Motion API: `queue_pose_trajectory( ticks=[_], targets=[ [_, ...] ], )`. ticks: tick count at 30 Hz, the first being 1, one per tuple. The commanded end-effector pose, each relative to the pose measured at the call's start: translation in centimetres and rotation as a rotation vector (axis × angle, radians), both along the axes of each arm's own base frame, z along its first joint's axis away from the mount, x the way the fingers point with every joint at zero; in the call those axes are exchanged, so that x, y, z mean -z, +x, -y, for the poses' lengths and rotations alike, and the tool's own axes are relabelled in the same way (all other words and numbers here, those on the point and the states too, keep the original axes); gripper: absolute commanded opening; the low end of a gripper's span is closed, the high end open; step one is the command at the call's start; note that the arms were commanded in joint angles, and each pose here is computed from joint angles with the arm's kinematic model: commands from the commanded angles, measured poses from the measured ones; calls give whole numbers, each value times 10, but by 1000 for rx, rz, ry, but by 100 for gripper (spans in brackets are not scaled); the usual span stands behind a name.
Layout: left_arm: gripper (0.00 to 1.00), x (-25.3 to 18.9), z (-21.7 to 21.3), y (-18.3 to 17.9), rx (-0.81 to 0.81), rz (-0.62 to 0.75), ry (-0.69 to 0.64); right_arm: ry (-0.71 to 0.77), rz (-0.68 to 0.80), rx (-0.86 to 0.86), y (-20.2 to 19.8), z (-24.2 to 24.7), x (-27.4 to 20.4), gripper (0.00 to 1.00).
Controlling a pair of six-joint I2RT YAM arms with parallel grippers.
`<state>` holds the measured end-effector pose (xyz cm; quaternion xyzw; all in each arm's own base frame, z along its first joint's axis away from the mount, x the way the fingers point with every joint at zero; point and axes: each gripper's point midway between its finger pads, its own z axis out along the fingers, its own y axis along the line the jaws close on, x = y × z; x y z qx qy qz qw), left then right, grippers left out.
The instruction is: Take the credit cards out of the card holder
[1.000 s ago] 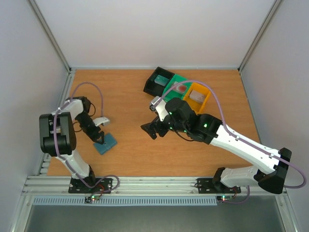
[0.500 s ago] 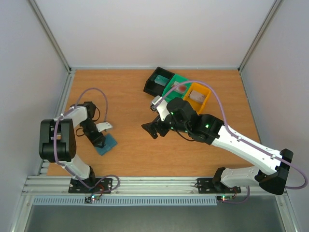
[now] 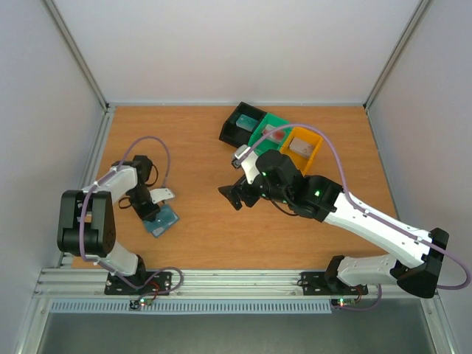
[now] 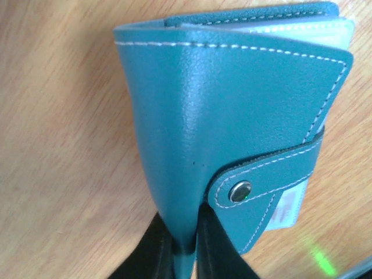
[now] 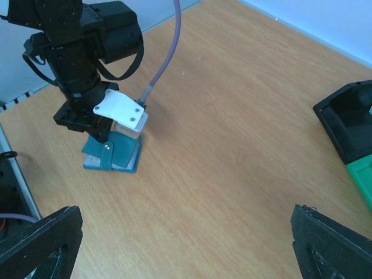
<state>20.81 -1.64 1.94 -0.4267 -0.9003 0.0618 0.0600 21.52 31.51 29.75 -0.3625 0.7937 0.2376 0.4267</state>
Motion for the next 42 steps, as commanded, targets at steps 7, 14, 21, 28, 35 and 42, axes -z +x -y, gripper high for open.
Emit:
queue_pose_trajectory(
  ticks=[7,14,21,28,35,42],
  targets=[
    [0,8,33,-10,-77,-88,-144,30,10,5,-2,0,-3,98],
    [0,-64,71,39,-206,55,-362,189,-174,-63,-7,-39,23,98],
    [0,-147,101,63,-251,202,-588,541,-444,-11,54,-41,35,98],
    [0,-213,117,67,-247,323,-736,589,-406,-109,85,-78,23,99],
    [0,-227,119,65,-239,357,-766,652,-404,-257,78,-98,7,96],
    [0,-234,123,65,-241,355,-799,632,-458,-266,82,-107,17,67]
  ],
)
